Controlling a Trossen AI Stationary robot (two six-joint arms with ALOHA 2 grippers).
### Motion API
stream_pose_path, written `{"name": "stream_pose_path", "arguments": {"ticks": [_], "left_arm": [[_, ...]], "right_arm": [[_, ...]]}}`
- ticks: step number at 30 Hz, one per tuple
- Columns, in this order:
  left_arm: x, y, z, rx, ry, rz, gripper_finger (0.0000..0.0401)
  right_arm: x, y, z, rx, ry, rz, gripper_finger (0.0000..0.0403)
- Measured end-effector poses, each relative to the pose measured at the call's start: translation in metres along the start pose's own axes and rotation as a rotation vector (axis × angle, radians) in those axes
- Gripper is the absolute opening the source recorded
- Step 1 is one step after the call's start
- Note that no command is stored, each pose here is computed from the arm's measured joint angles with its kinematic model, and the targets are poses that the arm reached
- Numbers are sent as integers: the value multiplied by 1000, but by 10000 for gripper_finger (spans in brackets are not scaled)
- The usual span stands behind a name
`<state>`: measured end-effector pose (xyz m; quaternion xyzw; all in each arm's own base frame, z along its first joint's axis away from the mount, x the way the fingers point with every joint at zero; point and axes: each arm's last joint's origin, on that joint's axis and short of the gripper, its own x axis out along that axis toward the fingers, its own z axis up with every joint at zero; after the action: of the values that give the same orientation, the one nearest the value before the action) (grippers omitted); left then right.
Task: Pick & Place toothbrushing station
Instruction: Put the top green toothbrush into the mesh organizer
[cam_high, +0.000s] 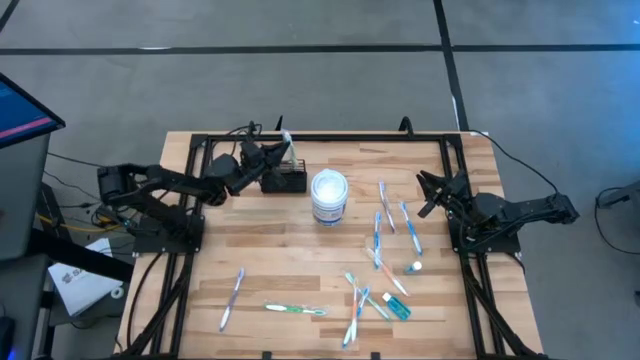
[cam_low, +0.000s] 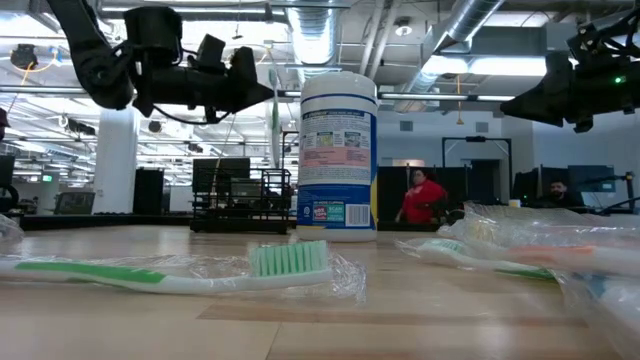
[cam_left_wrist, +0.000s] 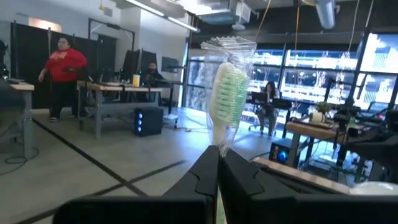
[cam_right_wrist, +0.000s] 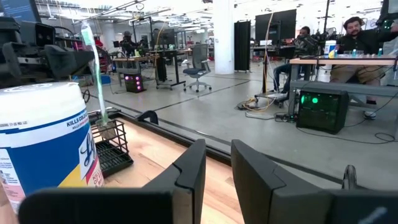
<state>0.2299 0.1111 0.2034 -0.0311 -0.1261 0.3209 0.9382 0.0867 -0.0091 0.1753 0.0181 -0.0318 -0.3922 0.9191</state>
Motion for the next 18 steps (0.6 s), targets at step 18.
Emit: {"name": "stream_pose_path", "arguments": {"ticks": [18], "left_arm": [[9,2,-23,10,56,7,1]], "right_arm": [[0,0,0,-2,1,0,69]]}}
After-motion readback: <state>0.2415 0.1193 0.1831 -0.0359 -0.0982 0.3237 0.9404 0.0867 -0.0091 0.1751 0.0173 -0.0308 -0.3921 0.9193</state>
